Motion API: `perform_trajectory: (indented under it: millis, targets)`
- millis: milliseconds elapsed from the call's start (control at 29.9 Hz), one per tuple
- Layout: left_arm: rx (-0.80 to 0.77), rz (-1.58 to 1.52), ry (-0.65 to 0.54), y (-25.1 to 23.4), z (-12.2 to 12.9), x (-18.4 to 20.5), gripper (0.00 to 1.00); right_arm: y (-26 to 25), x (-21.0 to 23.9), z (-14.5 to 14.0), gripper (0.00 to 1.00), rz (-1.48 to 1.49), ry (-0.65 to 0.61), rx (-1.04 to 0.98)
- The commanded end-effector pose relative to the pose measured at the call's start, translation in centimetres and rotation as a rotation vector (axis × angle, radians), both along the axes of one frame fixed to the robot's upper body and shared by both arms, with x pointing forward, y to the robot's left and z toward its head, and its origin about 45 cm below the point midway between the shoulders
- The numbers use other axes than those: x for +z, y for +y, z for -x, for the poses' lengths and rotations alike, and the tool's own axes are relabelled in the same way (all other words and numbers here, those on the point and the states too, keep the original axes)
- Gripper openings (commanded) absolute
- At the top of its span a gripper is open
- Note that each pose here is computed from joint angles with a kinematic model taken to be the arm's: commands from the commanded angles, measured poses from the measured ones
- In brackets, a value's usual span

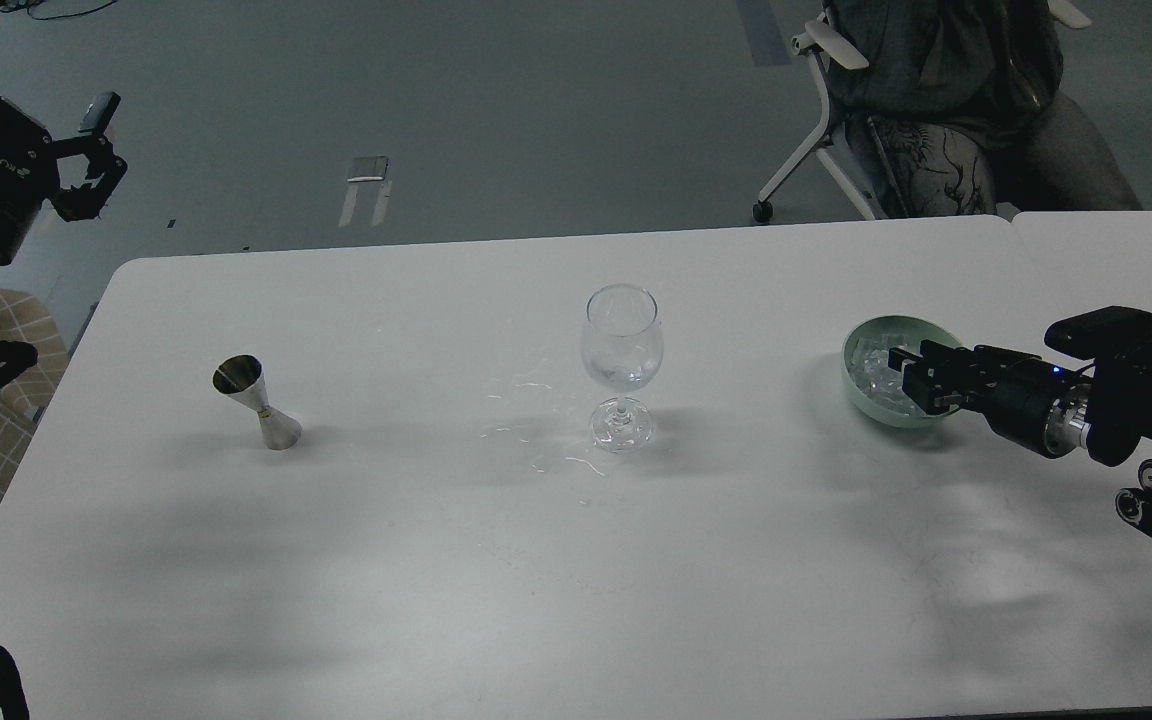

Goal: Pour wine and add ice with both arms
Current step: 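Reach the right gripper into the green bowl and grasp ice, then lift the ice with the right gripper and move above the wine glass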

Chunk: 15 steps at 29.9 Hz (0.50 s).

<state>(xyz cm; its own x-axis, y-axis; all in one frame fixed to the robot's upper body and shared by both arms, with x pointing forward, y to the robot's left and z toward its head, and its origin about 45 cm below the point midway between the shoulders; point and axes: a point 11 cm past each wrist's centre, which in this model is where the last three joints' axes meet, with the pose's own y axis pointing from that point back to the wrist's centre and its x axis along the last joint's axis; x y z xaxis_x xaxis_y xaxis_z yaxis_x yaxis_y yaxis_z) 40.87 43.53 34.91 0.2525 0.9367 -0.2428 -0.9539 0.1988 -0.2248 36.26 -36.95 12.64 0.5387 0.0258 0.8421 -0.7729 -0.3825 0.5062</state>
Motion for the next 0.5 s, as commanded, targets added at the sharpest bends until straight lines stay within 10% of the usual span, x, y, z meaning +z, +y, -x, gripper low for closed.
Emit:
perform_trajectory:
  millis: [0, 468]
  targets:
    - [-0.001, 0.0, -0.002, -0.1, 0.0, 0.1, 0.97, 0.0, 0.1, -0.1, 0.12, -0.002, -0.001, -0.001]
    - [-0.008, -0.004, -0.012, -0.3, 0.0, 0.4, 0.97, -1.5, 9.0, -0.8, 0.0, -0.008, -0.136, 0.049]
